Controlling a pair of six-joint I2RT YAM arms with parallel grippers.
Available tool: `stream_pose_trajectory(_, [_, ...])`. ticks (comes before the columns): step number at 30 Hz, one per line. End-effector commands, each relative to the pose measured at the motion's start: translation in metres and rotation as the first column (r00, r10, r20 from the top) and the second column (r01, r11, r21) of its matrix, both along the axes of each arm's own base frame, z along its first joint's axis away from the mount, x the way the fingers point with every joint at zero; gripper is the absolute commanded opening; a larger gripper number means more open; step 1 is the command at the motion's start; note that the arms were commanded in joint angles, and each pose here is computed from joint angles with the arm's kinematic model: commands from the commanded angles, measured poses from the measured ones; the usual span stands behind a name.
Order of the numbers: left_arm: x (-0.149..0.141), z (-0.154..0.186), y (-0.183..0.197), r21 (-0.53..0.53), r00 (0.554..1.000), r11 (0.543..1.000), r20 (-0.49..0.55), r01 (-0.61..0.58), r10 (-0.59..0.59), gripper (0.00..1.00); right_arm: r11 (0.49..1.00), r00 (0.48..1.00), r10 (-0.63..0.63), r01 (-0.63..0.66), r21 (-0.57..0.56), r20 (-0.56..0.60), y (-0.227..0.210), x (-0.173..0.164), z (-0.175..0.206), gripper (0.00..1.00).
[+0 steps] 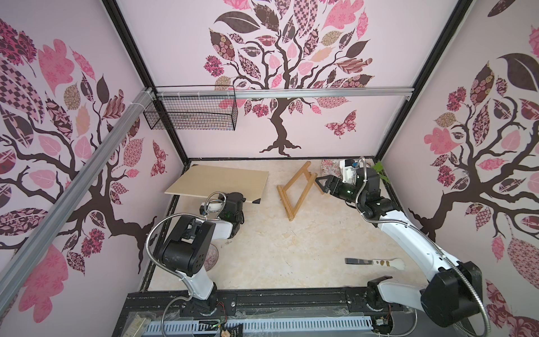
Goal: Disassemble the easel
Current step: Place the drawing board at the corner of the board.
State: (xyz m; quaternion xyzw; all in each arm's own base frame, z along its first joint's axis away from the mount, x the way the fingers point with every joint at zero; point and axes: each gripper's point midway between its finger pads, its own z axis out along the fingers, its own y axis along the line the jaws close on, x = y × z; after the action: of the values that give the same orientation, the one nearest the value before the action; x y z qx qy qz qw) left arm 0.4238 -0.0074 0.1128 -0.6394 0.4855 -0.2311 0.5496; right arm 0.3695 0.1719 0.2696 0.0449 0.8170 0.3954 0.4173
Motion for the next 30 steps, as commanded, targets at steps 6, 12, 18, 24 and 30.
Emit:
stream_pose_trajectory(6, [0.0, 0.012, -0.001, -0.022, 0.999, 1.0, 0.03, -0.012, 0.013, 0.37, 1.0, 0.999, -0.01, 0.01, 0.007, 0.044, -0.002, 0.0, 0.017, 0.79])
stream_pose_trajectory(12, [-0.007, 0.008, 0.0, -0.022, 1.0, 1.0, -0.022, -0.005, 0.004, 0.49, 1.0, 0.999, -0.01, 0.01, 0.001, 0.045, -0.001, 0.004, 0.019, 0.79])
stream_pose_trajectory(18, [-0.015, 0.007, 0.001, -0.018, 0.999, 1.0, -0.052, 0.004, -0.005, 0.57, 1.0, 0.999, -0.019, 0.02, -0.021, 0.044, -0.002, 0.01, 0.019, 0.79])
stream_pose_trajectory(24, [-0.019, 0.007, 0.0, -0.024, 0.998, 0.999, -0.057, 0.02, -0.022, 0.57, 1.0, 1.0, -0.01, 0.01, -0.018, 0.028, 0.001, 0.016, 0.017, 0.79])
stream_pose_trajectory(30, [-0.021, 0.01, -0.001, -0.023, 0.998, 0.999, -0.055, 0.03, -0.031, 0.58, 1.0, 1.0, -0.014, 0.015, -0.024, 0.022, 0.001, 0.019, 0.014, 0.78])
